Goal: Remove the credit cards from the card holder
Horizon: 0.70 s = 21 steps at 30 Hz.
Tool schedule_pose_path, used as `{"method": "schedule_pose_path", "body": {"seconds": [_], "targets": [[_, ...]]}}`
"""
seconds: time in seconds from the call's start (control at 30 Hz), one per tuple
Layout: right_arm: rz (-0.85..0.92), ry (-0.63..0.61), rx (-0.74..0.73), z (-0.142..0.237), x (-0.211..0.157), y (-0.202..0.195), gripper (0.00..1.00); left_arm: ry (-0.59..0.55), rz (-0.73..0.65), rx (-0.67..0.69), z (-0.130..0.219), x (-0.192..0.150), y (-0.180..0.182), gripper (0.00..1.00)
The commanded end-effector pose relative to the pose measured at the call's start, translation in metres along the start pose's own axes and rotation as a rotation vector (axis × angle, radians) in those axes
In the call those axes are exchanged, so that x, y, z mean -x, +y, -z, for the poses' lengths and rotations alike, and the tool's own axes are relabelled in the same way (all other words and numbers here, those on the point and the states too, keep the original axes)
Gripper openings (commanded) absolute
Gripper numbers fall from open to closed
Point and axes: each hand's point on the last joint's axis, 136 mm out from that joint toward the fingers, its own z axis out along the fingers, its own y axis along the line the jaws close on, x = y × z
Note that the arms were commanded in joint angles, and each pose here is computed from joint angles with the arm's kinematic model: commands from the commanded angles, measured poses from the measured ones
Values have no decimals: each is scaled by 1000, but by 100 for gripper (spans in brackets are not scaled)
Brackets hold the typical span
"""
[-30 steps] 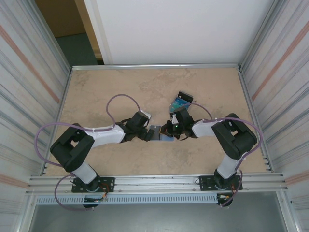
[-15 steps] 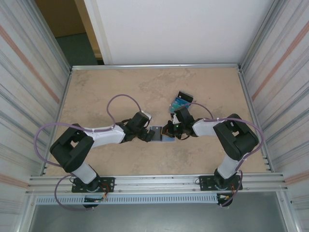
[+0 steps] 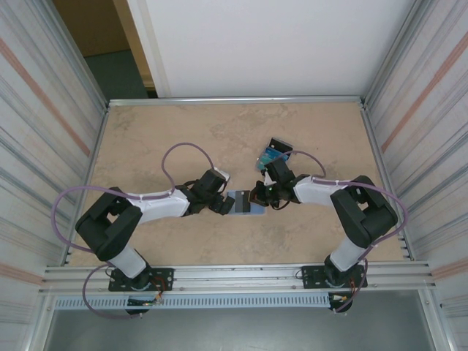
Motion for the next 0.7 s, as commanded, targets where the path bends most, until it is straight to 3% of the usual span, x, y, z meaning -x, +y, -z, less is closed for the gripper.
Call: {"method": "schedule_pose_path", "body": {"seconds": [0.0,0.4,0.67], "targets": [[29,-16,-44,10,5,-3,0,-14,-21,3,10,7,-1,99],[35,-18,-43,13,6,0,0,-144,-28,-91,21,44,-19,99],[36,-14,-47,16,6,0,0,-111,-92,-88,2,48,-30,99]]}}
